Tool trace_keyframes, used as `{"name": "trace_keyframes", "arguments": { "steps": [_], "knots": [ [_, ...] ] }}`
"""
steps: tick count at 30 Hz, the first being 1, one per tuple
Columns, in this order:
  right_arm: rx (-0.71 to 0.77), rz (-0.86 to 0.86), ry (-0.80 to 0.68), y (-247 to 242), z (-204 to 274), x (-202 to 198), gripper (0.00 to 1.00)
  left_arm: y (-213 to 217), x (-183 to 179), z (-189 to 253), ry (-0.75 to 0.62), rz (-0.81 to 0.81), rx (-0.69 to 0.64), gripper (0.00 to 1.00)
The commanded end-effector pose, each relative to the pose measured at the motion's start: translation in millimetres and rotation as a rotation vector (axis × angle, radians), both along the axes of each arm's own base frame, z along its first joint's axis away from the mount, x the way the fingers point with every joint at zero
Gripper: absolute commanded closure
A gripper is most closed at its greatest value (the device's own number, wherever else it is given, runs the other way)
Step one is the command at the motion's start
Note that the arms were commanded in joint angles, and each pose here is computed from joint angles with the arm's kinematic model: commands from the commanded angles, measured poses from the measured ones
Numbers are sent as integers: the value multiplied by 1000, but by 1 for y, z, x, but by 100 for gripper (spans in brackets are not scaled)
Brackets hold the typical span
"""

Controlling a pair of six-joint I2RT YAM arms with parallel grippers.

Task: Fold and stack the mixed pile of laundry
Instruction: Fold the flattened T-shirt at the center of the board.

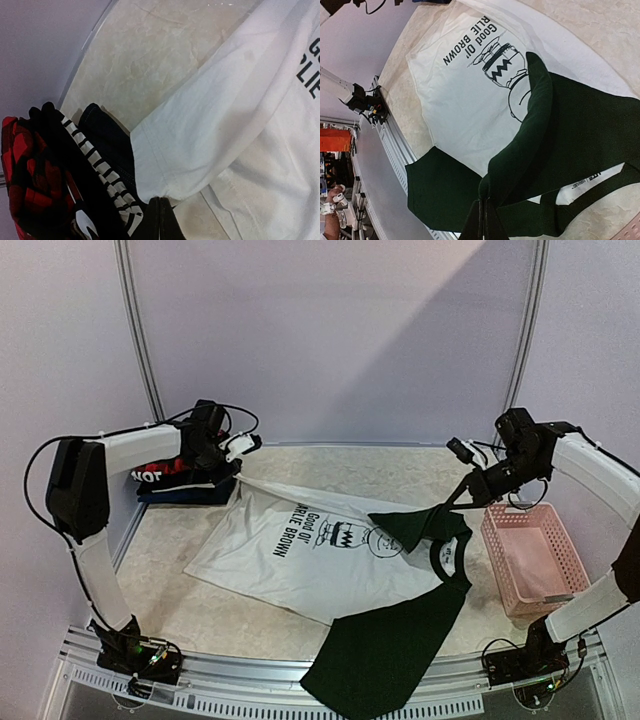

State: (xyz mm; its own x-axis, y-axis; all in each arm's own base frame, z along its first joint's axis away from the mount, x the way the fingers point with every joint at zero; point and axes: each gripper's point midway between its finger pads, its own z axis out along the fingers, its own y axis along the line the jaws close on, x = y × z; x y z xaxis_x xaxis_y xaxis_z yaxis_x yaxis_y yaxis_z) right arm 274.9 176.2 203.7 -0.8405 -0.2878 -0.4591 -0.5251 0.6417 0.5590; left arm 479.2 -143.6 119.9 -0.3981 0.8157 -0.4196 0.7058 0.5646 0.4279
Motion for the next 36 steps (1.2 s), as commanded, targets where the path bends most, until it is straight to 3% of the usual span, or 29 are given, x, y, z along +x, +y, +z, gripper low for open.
{"name": "trace_keyframes", "arguments": {
  "steps": [1,8,10,12,14,16,17,20,23,27,30,33,36],
  "knots": [
    [26,134,56,19,-15,-23,100,7,-11,-2,-8,-81,69,100],
    [42,277,109,39,-31,-58,99,7,-37,-35,60,-188,186,94],
    [128,321,142,45,-19,-72,95,13,-43,-43,81,-191,248,93],
    [245,408,186,51,6,-97,81,15,-46,-44,85,-191,276,88],
    [285,498,175,51,22,-112,64,19,-48,-39,94,-166,301,77],
    [270,550,144,48,30,-115,57,17,-42,-22,41,-138,298,74],
    [251,581,112,46,29,-112,55,14,-36,-9,-7,-108,260,70],
    [154,524,23,36,17,-75,54,6,-20,28,-101,52,92,44],
    [-10,366,-60,16,-11,-19,55,-10,-23,42,-72,136,-78,36],
    [-285,181,-116,-17,-55,32,55,-30,-46,40,80,293,-268,34],
    [-465,110,-149,-42,-81,59,54,-32,-83,10,346,466,-306,39],
    [-542,95,-127,-51,-97,77,52,-21,-118,-22,494,668,-297,43],
    [-543,97,-93,-48,-112,85,52,-20,-144,-43,542,765,-378,43]
  ]
}}
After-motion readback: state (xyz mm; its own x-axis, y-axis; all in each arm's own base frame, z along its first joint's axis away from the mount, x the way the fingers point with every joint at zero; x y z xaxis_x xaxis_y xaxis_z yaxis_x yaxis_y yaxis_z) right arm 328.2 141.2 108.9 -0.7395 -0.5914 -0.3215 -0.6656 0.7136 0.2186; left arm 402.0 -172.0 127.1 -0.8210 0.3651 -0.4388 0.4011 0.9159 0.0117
